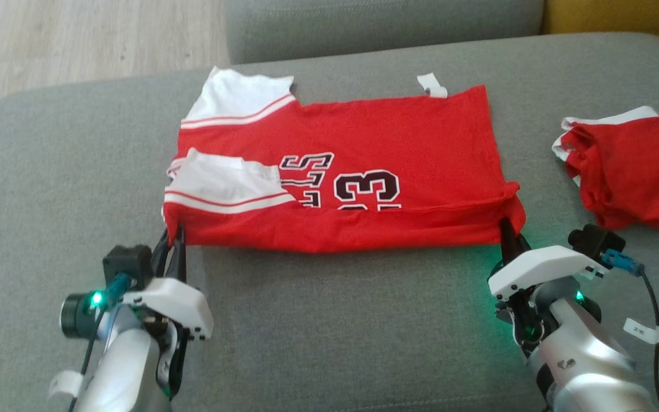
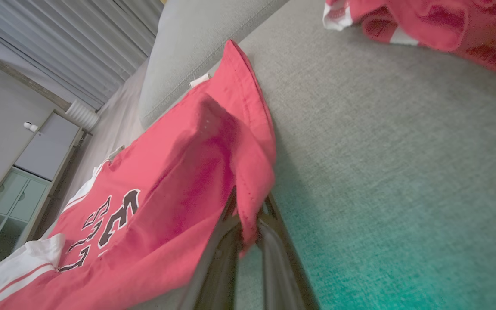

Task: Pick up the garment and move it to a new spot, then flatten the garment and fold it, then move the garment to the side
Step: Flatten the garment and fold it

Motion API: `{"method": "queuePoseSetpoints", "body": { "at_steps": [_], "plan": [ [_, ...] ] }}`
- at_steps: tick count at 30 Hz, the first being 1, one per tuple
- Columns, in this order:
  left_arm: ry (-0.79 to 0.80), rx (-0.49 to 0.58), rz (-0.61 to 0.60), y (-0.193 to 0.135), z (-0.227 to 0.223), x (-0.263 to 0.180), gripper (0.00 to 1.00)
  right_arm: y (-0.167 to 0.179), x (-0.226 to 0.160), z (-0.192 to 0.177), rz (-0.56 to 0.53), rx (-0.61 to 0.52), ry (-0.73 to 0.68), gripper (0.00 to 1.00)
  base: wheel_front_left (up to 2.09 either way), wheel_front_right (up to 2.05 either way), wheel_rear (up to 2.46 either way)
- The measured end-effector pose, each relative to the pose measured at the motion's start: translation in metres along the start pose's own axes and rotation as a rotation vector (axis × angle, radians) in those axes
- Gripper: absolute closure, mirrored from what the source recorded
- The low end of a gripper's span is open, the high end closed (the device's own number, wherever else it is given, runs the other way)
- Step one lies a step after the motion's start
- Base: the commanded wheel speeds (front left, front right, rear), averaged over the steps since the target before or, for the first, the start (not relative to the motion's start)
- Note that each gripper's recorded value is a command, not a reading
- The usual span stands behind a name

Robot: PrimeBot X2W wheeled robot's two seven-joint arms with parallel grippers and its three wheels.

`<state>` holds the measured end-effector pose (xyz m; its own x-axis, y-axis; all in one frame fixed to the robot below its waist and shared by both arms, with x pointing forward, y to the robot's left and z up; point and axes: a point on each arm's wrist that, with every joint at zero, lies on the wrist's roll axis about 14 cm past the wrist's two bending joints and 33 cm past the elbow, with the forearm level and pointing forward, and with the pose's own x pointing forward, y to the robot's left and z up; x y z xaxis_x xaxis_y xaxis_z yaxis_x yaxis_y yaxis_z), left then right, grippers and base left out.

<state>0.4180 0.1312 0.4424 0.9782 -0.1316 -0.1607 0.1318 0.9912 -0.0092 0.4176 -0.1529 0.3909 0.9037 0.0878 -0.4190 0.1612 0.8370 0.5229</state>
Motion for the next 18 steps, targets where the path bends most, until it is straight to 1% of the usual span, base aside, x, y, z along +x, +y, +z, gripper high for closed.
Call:
{"method": "queuePoseSetpoints", "body": {
  "at_steps": [6, 11, 18],
  "plan": [
    [-0.012, -0.008, 0.002, -0.002, 0.002, -0.011, 1.00, 0.004, -0.010, 0.015, 0.019, 0.012, -0.057, 1.00, 0.00, 0.00, 0.00],
    [-0.023, -0.030, 0.005, -0.004, 0.003, -0.026, 1.00, -0.005, -0.029, -0.001, 0.012, 0.032, -0.038, 1.00, 0.00, 0.00, 0.00],
    [-0.024, -0.036, 0.008, -0.005, -0.001, -0.052, 1.00, -0.017, -0.049, -0.013, 0.003, 0.063, -0.021, 1.00, 0.00, 0.00, 0.00]
  ]
}}
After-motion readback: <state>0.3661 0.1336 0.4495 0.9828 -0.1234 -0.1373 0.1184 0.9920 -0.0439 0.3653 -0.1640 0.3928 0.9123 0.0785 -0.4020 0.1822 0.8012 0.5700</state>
